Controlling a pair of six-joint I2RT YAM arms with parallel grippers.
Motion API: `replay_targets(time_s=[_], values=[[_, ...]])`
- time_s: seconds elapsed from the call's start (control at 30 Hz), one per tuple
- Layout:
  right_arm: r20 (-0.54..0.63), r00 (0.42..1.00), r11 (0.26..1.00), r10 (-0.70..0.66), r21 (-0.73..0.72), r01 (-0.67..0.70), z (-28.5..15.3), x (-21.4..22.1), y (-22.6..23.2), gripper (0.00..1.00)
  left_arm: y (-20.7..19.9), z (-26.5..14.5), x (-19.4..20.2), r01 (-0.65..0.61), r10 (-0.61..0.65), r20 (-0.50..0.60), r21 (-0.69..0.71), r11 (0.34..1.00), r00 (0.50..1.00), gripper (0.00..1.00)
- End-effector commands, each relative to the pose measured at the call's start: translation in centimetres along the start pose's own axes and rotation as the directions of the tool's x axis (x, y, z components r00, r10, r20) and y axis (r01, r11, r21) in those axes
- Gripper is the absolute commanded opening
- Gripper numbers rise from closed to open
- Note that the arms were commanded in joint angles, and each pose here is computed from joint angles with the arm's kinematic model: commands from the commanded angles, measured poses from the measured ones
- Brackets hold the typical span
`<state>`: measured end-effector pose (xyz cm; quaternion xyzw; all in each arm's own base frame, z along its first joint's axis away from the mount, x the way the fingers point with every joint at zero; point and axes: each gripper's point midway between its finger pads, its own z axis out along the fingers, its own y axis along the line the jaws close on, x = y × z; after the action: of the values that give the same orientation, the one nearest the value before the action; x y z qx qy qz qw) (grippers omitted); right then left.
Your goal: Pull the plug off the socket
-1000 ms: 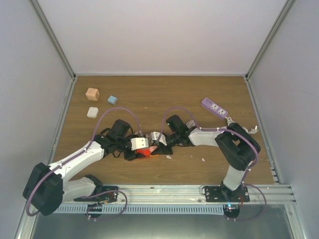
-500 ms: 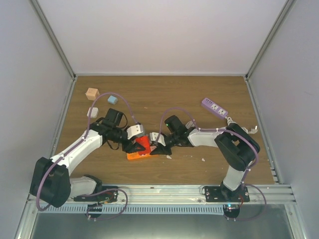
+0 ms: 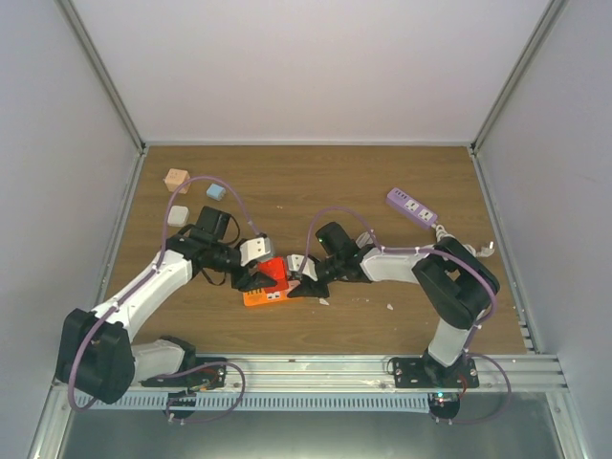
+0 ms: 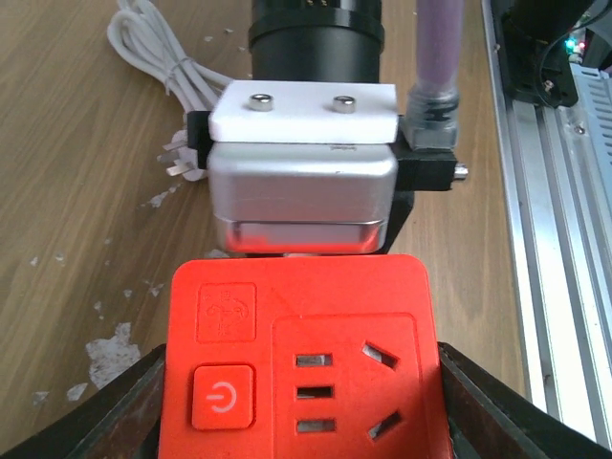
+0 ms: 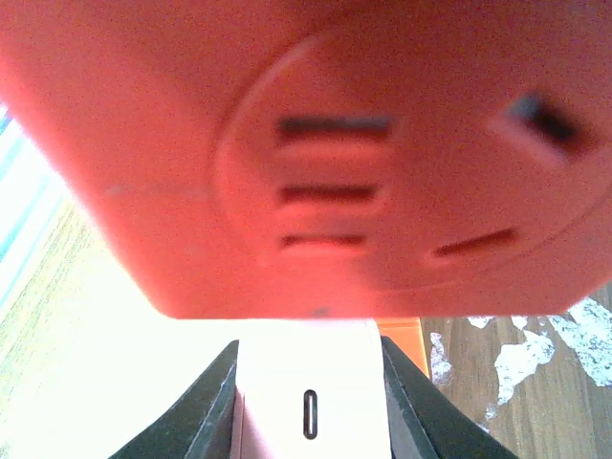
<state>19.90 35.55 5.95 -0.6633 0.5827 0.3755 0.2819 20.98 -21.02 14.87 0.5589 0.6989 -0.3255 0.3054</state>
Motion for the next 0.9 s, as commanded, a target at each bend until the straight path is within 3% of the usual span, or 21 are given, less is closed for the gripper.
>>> replay_targets(time_s=[0.0, 0.07, 0.27, 0.37, 0.57, 0.73, 0.87], values=[[-0.109, 0.993, 0.998, 0.054, 0.021, -0.052, 0.3, 3.1, 0.7, 0.21, 0.4, -1.4, -2.1, -0.068, 0.069, 0.084, -0.018, 0.998, 0.994, 0.33], [-0.101, 0.993, 0.998, 0.054, 0.022, -0.052, 0.2, 2.8, 0.7, 0.3, 0.6, -1.7, -2.1, -0.065, 0.067, 0.089, -0.025, 0.998, 0.994, 0.33], [-0.068, 0.997, 0.999, 0.031, 0.046, -0.028, -0.6, 0.9, 0.3, 0.68, 1.1, -2.4, -2.6, -0.062, 0.066, 0.103, -0.041, 0.997, 0.992, 0.33], [-0.041, 0.999, 0.999, 0.018, 0.052, -0.016, -1.0, -0.3, 0.2, 0.8, 1.2, -2.4, -2.7, -0.06, 0.065, 0.109, -0.044, 0.997, 0.992, 0.33], [0.015, 1.0, 0.996, -0.026, 0.08, 0.024, -2.3, -3.1, -0.1, 0.93, 1.4, -2.7, -3.1, -0.05, 0.056, 0.132, -0.045, 0.998, 0.99, 0.33], [0.031, 0.999, 0.994, -0.041, 0.107, 0.037, -3.1, -4.0, -0.3, 0.95, 2.3, -3.1, -3.5, -0.037, 0.045, 0.129, -0.065, 0.997, 0.991, 0.33], [0.027, 0.998, 0.989, -0.049, 0.141, 0.045, -3.8, -4.1, -0.9, 0.96, 4.5, -4.2, -3.2, -0.032, 0.046, 0.085, -0.158, 0.987, 0.995, 0.33]])
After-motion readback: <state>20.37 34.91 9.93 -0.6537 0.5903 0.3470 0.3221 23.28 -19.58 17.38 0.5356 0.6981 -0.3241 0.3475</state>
